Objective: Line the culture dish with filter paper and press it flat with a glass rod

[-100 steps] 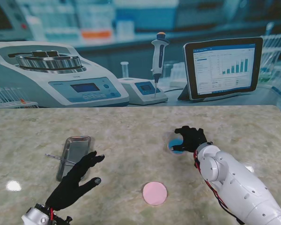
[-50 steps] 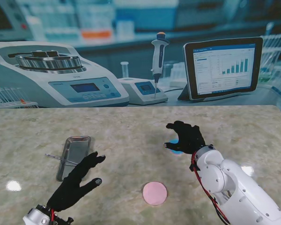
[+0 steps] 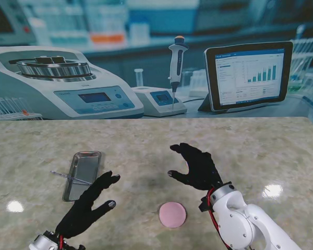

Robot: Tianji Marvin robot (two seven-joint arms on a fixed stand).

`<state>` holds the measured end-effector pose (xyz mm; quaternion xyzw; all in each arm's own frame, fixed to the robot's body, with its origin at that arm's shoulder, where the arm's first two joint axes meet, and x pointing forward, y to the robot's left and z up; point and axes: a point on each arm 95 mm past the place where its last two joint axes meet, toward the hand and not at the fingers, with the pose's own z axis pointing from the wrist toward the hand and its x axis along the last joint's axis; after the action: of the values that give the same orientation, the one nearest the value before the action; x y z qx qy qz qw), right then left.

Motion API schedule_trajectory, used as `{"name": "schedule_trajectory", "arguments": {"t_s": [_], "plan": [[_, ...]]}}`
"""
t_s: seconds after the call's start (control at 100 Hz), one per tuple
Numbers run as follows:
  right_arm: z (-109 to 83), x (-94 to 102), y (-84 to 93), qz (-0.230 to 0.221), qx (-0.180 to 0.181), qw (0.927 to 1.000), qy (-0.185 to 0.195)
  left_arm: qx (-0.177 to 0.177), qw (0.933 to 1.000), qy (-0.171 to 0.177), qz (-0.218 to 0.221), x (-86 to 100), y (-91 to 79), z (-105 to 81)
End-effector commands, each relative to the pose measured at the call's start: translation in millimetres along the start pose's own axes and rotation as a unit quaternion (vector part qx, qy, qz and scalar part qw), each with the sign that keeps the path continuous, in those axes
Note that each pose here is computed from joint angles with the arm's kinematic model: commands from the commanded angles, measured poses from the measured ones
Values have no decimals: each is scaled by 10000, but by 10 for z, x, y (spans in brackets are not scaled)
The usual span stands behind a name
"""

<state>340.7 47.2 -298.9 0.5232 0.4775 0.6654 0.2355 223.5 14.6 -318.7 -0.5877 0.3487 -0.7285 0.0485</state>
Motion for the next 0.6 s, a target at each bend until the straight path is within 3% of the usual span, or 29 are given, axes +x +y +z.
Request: {"name": "schedule_trajectory", "arguments": {"t_s": [0.0, 0.24, 0.59], "plan": [[-82, 136, -110, 290, 45, 9995, 111, -17, 9999, 19, -98, 17, 57, -36], [-273, 332, -303, 1108, -69, 9933, 318, -5, 9995, 81, -295, 45, 149, -109], [-395, 406, -473, 1618, -39, 9854, 521, 73, 9987, 95, -491, 55, 244, -212]]}}
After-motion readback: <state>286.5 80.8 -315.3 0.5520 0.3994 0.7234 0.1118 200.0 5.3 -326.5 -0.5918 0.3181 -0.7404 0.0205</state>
